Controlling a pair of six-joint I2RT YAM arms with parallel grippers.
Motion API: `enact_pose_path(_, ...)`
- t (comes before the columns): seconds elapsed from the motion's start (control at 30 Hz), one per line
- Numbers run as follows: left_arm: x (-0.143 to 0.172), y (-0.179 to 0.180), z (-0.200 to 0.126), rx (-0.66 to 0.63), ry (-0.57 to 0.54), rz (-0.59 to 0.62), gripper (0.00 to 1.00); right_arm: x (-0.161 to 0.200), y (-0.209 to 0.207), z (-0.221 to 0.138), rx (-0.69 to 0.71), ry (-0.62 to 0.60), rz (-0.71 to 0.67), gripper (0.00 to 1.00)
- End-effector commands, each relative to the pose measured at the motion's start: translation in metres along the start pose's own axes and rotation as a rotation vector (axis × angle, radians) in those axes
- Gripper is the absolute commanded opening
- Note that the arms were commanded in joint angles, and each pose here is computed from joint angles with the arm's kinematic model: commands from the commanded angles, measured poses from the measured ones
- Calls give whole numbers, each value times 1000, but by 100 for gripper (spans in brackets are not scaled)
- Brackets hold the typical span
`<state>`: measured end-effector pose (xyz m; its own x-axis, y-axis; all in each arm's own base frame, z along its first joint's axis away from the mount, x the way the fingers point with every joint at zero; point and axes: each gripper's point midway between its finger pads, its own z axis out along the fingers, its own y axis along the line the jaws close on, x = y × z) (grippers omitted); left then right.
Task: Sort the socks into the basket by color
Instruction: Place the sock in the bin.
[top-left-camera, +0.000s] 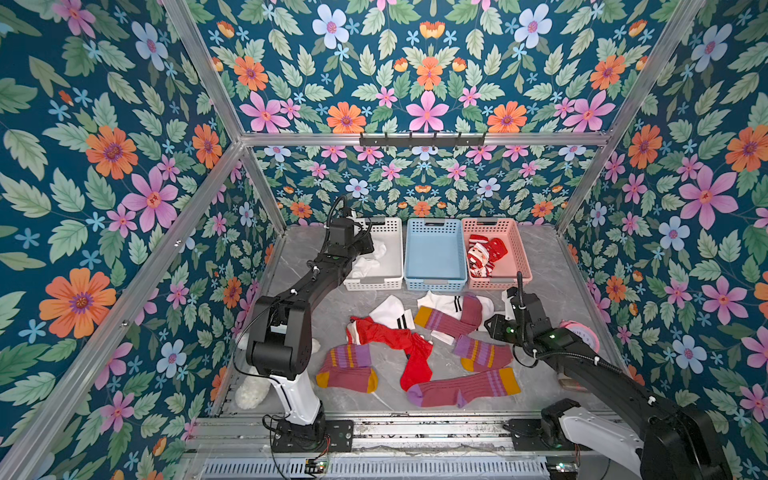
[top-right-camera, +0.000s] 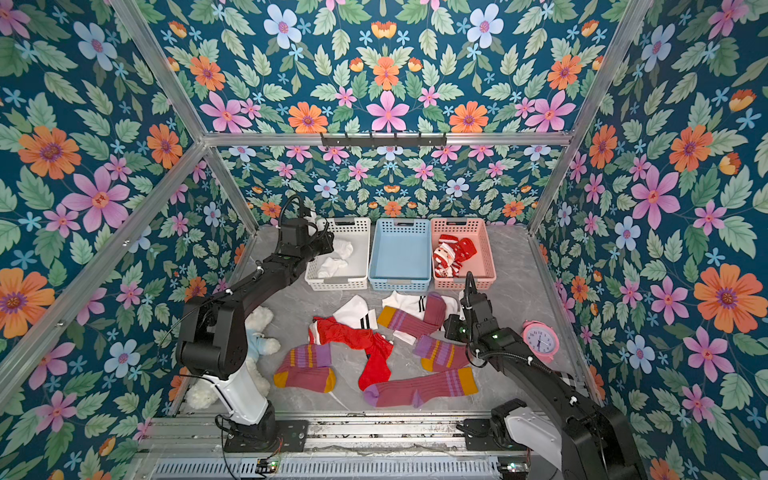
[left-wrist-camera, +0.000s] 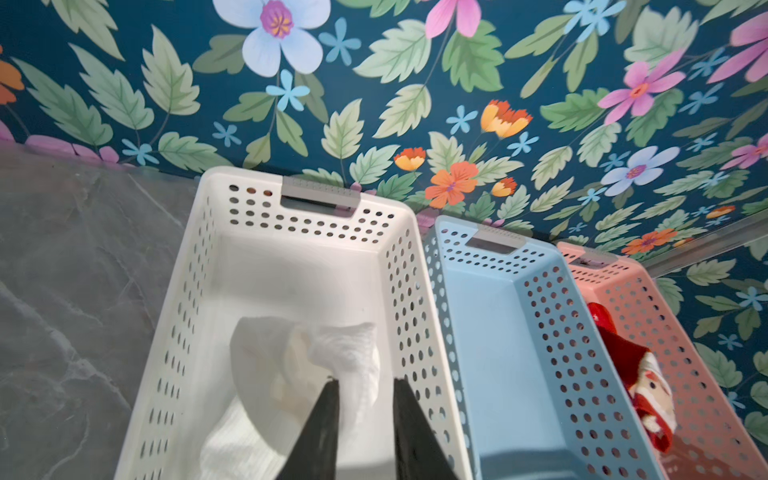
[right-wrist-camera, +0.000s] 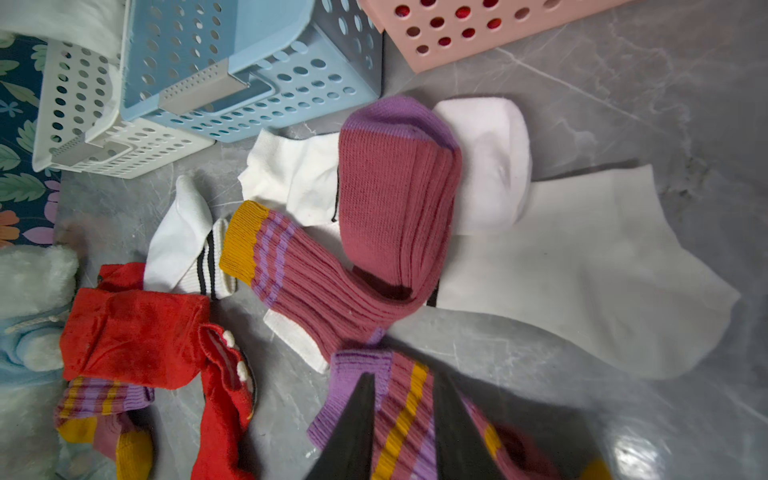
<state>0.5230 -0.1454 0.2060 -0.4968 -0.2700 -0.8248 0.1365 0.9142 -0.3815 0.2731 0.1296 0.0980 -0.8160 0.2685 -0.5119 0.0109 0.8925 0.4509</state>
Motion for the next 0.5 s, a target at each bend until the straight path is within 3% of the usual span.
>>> enact_pose_path(0.0, -8, -8, -1, 42, -29, -23, 32, -13, 12, 3, -36, -25, -17, 29)
enact_pose_path(0.47, 4, -8, -44, 42, -24, -80, 40, -26, 44, 27, -111, 20, -100, 34)
